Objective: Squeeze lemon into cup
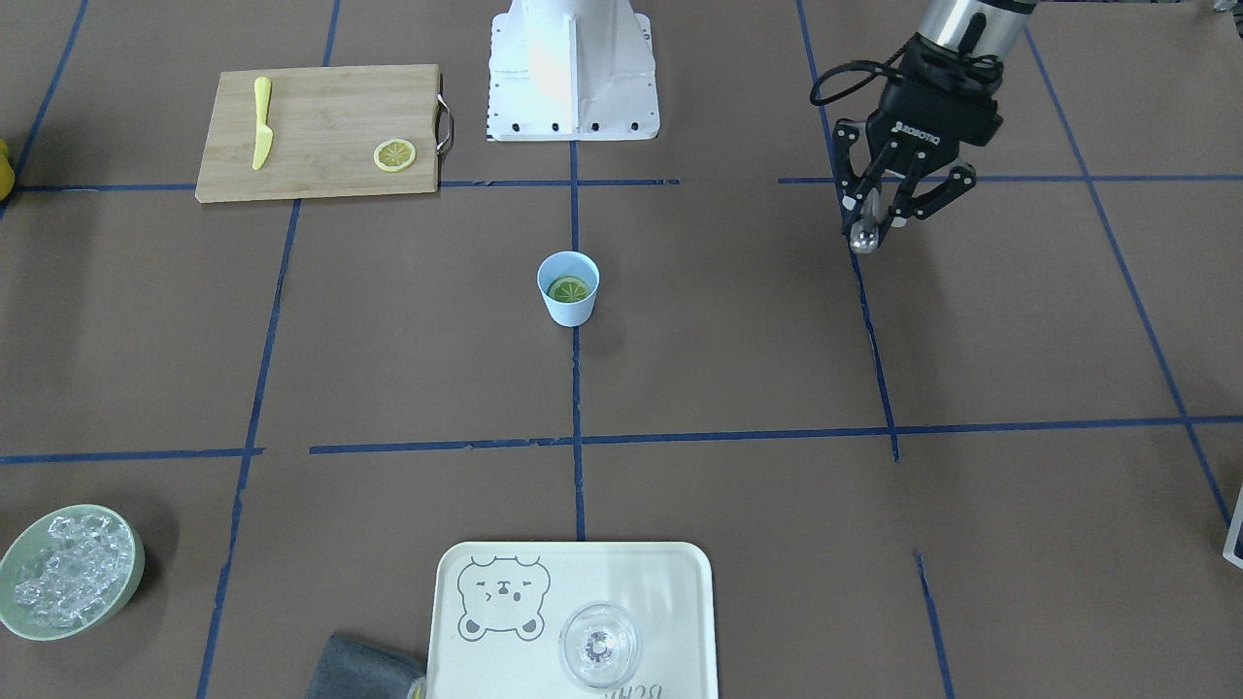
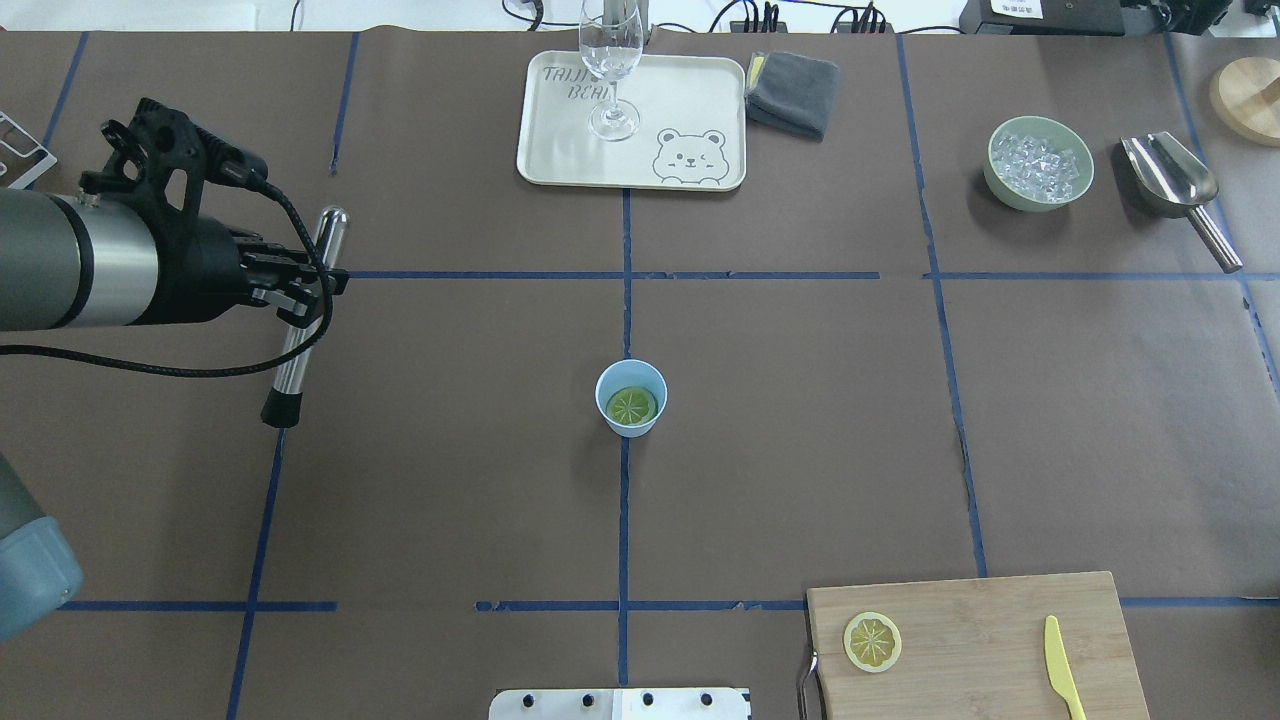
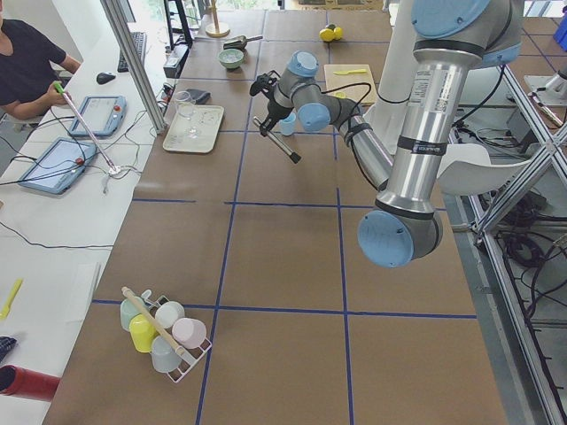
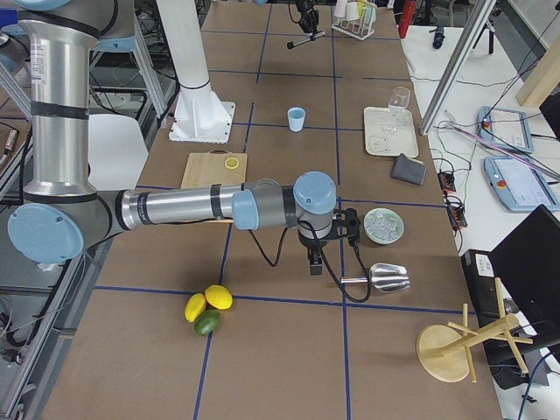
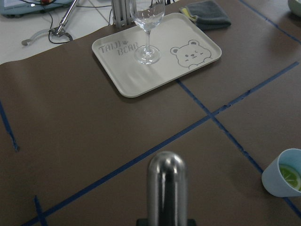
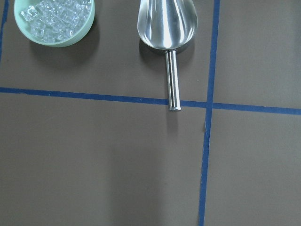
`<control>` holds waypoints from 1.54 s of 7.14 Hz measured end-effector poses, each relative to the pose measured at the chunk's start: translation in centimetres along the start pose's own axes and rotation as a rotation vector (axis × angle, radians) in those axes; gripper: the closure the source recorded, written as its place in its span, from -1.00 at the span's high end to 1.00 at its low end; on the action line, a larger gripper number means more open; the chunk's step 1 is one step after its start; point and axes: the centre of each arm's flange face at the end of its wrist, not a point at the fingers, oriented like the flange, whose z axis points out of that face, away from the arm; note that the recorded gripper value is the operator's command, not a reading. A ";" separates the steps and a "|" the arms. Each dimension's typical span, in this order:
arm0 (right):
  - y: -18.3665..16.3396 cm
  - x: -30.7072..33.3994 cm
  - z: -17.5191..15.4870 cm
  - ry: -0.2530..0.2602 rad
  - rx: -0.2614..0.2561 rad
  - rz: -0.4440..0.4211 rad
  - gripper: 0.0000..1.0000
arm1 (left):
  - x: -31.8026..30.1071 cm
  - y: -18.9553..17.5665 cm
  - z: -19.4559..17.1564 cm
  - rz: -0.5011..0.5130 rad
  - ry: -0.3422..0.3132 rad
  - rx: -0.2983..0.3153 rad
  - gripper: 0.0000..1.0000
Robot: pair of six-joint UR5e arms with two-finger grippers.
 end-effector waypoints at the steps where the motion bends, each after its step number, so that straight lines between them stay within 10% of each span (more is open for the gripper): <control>1: 0.0 -0.1 -0.1 0.001 0.001 -0.002 1.00 | -4.2 -0.4 1.7 -0.078 -0.038 -0.083 -1.00; 5: 0.0 -0.1 -0.1 0.006 0.003 -0.005 1.00 | -13.1 2.6 9.4 -0.283 -0.228 -0.410 -1.00; 11: 0.3 -0.8 -0.9 0.015 0.018 -0.021 1.00 | -16.7 6.3 17.2 -0.330 -0.347 -0.560 -1.00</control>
